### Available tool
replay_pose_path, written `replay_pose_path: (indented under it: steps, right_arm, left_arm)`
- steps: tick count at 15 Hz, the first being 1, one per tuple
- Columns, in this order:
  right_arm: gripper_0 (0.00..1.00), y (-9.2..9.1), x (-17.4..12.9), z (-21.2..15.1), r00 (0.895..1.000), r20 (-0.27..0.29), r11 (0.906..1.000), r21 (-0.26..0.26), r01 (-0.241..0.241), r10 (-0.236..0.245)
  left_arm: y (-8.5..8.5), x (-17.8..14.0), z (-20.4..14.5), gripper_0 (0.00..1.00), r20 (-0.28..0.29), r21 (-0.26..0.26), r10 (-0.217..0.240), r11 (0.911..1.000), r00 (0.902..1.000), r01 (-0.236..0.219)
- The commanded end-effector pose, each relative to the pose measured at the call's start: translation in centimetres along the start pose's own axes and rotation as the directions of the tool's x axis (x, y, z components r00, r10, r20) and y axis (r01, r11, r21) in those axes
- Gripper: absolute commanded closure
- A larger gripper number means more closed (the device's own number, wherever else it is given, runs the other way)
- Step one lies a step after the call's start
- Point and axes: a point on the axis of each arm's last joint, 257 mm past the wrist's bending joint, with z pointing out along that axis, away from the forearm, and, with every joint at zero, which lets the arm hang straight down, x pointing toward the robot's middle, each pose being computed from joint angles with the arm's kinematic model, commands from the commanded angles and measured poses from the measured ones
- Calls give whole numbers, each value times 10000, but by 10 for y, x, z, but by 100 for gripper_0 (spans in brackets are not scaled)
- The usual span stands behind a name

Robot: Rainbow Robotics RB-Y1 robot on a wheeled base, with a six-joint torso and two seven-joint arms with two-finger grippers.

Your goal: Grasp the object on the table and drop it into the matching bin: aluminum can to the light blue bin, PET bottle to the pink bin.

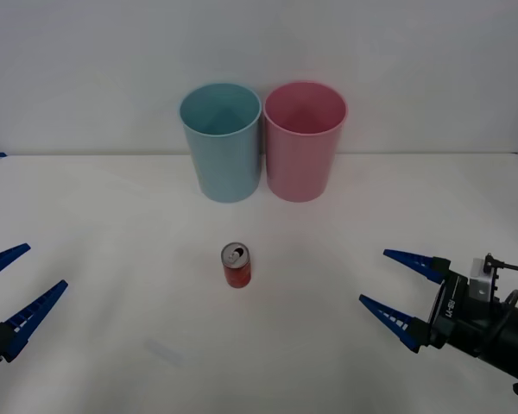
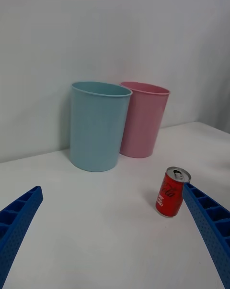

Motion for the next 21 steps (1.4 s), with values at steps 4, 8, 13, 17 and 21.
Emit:
replay_pose_path:
  steps: [4,8,13,17,21]
  right_arm:
    - [0,0,13,43,9993,-6,9972,-642,373,-374]
    - [0,-4,24,70,9970,-120,9950,-661,753,-762]
    - [0,7,33,112,9975,-175,9937,-895,672,-690]
    - [0,17,41,136,9955,-414,9917,-996,808,-853]
    - [0,31,43,157,9949,-470,9897,-1165,828,-888]
  left_arm:
    - [0,0,0,0,0,0,0,10000,10000,0]
    - [0,0,0,0,0,0,0,10000,10000,0]
    - [0,0,0,0,0,0,0,10000,10000,0]
    - [0,0,0,0,0,0,0,10000,10000,0]
    - [0,0,0,0,0,0,0,10000,10000,0]
